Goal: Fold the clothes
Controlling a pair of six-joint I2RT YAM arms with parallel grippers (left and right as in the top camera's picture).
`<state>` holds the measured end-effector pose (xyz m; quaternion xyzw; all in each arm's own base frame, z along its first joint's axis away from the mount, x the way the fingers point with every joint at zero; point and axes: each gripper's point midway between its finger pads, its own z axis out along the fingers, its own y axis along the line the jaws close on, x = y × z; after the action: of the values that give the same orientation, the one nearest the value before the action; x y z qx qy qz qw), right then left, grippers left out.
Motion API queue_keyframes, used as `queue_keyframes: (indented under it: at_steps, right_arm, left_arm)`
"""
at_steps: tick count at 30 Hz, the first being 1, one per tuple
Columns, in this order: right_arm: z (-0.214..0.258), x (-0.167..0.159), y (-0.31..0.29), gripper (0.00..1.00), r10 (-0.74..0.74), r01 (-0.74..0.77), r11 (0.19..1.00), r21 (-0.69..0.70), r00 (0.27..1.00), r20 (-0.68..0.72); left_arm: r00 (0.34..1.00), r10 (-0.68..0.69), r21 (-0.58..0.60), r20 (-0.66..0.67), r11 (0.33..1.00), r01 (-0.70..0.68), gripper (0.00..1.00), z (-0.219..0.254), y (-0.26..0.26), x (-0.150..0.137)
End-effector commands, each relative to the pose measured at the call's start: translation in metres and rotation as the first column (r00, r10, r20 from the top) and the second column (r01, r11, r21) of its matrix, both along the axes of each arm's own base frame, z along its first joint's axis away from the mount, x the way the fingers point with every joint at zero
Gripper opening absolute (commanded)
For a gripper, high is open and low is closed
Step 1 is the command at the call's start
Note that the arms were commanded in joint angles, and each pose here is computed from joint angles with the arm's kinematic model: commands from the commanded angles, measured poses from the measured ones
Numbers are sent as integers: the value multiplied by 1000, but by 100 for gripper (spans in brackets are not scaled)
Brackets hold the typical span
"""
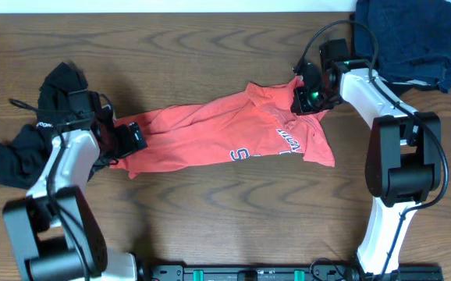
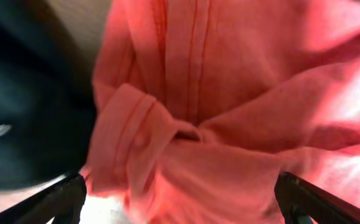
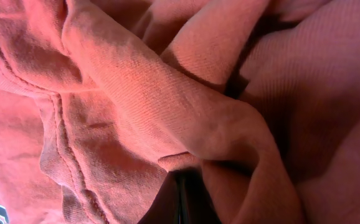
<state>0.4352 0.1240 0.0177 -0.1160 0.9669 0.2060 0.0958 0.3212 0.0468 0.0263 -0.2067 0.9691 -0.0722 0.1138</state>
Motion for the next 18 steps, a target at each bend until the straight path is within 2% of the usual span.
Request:
queue_keyframes:
  at_steps: [1,14,16,18]
  right_arm:
    - [-5,-4,7,1,28,-28,1000,7,1000,-6]
    - [-5,-1,6,1,29,-29,1000,0,1000,5]
    - [-5,-1,6,1,28,-28,1000,-4,1000,5]
    - [-6,-1,4,1,27,-27,1000,-11,1000,5]
  left_arm:
    - [999,-41,-46,-12,998,41,98,-14,-7,2]
    - [997,-56,-56,-60,997,52,100,-49,-6,5]
    - [996,-56,-59,-73,997,52,79,-57,-6,4]
    - [994,-55,-59,-92,997,49,51,-65,-6,2]
